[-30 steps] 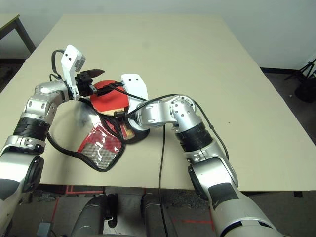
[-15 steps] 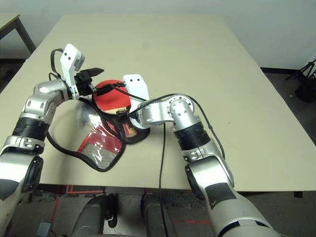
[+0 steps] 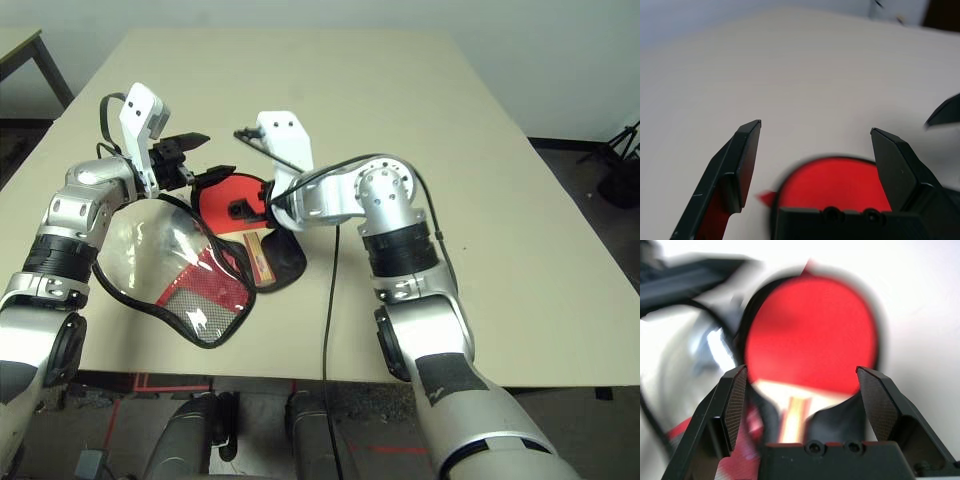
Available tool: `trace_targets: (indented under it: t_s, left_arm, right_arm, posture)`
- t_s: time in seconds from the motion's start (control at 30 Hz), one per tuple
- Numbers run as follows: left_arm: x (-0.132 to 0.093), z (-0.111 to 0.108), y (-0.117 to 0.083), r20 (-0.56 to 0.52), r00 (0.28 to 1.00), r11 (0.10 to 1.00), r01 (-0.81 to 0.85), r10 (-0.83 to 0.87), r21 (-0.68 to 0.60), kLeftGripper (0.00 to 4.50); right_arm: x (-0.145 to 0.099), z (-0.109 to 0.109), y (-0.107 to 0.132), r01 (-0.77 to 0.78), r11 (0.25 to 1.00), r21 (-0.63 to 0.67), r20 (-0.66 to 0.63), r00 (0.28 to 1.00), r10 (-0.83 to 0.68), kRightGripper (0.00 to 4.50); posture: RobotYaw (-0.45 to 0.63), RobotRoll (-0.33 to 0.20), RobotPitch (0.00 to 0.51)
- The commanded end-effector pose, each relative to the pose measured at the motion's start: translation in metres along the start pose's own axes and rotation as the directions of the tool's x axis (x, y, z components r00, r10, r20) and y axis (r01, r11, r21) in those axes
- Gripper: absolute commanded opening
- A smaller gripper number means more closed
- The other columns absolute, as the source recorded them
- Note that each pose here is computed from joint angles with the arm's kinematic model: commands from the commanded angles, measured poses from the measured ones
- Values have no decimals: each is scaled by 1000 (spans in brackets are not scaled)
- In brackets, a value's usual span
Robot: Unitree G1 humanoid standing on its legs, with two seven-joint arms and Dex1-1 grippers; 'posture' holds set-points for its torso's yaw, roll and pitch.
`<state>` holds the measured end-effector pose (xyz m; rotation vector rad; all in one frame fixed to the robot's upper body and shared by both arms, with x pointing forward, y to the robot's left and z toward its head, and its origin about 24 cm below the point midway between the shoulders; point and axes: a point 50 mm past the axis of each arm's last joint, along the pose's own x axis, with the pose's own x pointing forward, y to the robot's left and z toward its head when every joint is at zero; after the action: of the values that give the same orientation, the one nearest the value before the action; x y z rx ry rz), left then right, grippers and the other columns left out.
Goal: Store the ping-pong paddle in its case and zip it.
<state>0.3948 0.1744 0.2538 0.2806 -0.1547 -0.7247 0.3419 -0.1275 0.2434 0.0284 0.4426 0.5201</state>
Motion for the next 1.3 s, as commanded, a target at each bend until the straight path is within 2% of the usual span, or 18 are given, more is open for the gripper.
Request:
trace_targets:
  t_s: [0.03, 0.1, 0.2, 0.33, 0.43, 0.53, 0.63, 0.7, 0.8, 0.87, 0.93, 1.07, 1.3]
  left_arm:
    - [-11, -6, 19, -37, 997, 997, -71, 72, 18, 4500]
    - [-26, -12, 33, -96, 990, 994, -101, 105, 41, 4500]
    - [-55, -31, 49, -224, 969, 995, -95, 101, 37, 4500]
    - [-97, -64, 55, -455, 889, 995, -4, 49, 98, 4500]
    - [-130, -83, 60, -572, 819, 996, 7, 45, 89, 4500]
    - [-159, -104, 56, -677, 735, 996, 52, 9, 70, 4500]
    - [-173, -119, 48, -740, 670, 991, 129, -55, 43, 4500]
    - [-176, -129, 38, -752, 646, 983, 181, -133, -19, 4500]
    - [-167, -133, 22, -728, 636, 954, 288, -256, -83, 4500]
    - [-147, -128, 2, -673, 632, 904, 406, -384, -135, 4500]
    - [-126, -114, -18, -607, 637, 857, 491, -475, -155, 4500]
    - [-92, -81, -45, -479, 680, 815, 561, -555, -148, 4500]
    - [-25, -36, -76, -247, 783, 814, 579, -570, -45, 4500]
  right_arm:
    - [-2, -11, -31, 32, 994, -102, 89, 996, -22, 4470]
    - [-12, -14, -53, 66, 979, -194, 188, 982, -29, 4470]
    - [-25, -24, -72, 90, 945, -315, 214, 977, -22, 4470]
    - [-32, -34, -77, 69, 935, -348, 215, 977, 8, 4470]
    - [-35, -44, -79, 63, 917, -393, 199, 980, 18, 4470]
    - [-36, -53, -82, 71, 926, -371, 186, 983, -1, 4470]
    - [-39, -56, -84, 78, 916, -393, 176, 984, -8, 4470]
    - [-42, -56, -87, 88, 915, -394, 175, 984, -20, 4470]
    - [-43, -56, -90, 100, 909, -405, 175, 984, -31, 4470]
    - [-46, -54, -93, 115, 905, -409, 176, 983, -46, 4470]
    - [-50, -52, -98, 140, 900, -412, 175, 982, -73, 4470]
    - [-58, -50, -110, 195, 882, -430, 166, 977, -135, 4470]
    - [-65, -39, -113, 237, 875, -422, 193, 967, -169, 4470]
  posture:
    - [-55, 0, 112]
    - [-55, 0, 115]
    - [-54, 0, 120]
    - [-52, 0, 131]
    - [-51, 0, 139]
    - [-51, 0, 144]
    - [-48, 0, 153]
    - [-46, 0, 157]
    - [-43, 0, 156]
    - [-41, 0, 155]
    - [-41, 0, 156]
    - [-47, 0, 162]
    - [-58, 0, 176]
